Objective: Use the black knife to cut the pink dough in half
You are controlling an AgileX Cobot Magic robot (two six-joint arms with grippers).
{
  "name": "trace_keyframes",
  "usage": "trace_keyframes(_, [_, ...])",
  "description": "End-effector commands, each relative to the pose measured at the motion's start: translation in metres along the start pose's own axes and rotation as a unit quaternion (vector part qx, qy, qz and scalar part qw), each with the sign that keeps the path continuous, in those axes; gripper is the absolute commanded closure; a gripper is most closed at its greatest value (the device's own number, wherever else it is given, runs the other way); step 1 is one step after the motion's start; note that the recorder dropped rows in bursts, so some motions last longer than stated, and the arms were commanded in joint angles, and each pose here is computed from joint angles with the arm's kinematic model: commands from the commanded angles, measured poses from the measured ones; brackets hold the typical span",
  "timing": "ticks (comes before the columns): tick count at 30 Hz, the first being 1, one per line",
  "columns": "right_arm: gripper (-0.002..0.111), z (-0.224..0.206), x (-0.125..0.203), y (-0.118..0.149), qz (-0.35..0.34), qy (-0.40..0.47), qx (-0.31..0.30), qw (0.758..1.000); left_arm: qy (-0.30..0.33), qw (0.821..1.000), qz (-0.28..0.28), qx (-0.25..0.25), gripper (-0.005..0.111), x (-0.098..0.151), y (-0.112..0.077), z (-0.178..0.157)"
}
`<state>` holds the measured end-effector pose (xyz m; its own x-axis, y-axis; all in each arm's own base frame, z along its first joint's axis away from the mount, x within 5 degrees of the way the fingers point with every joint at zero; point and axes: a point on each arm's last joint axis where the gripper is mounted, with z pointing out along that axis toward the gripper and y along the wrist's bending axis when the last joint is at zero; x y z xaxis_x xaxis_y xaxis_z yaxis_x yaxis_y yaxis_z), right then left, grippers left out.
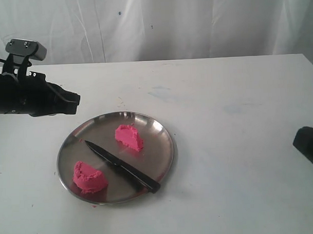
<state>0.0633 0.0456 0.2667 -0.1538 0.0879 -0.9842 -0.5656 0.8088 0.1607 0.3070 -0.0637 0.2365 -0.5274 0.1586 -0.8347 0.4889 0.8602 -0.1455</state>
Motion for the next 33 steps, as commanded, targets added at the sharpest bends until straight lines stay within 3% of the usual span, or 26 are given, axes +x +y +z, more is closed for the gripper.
trace_keyframes(1, [0.108,-0.003,0.017,-0.003,-0.022,0.001,0.003,1.000,-0.004,1.000,-0.005,0.008,0.107,0.000,-0.003,-0.002])
trace_keyframes(17, [0.108,-0.015,0.064,-0.010,-0.055,-0.020,0.000,0.998,-0.004,1.000,-0.005,0.008,0.107,0.000,-0.003,-0.002])
trace_keyframes(33, [0.108,-0.016,0.066,-0.011,-0.043,-0.011,-0.001,0.999,-0.004,1.000,-0.005,0.008,0.107,0.000,-0.003,-0.002])
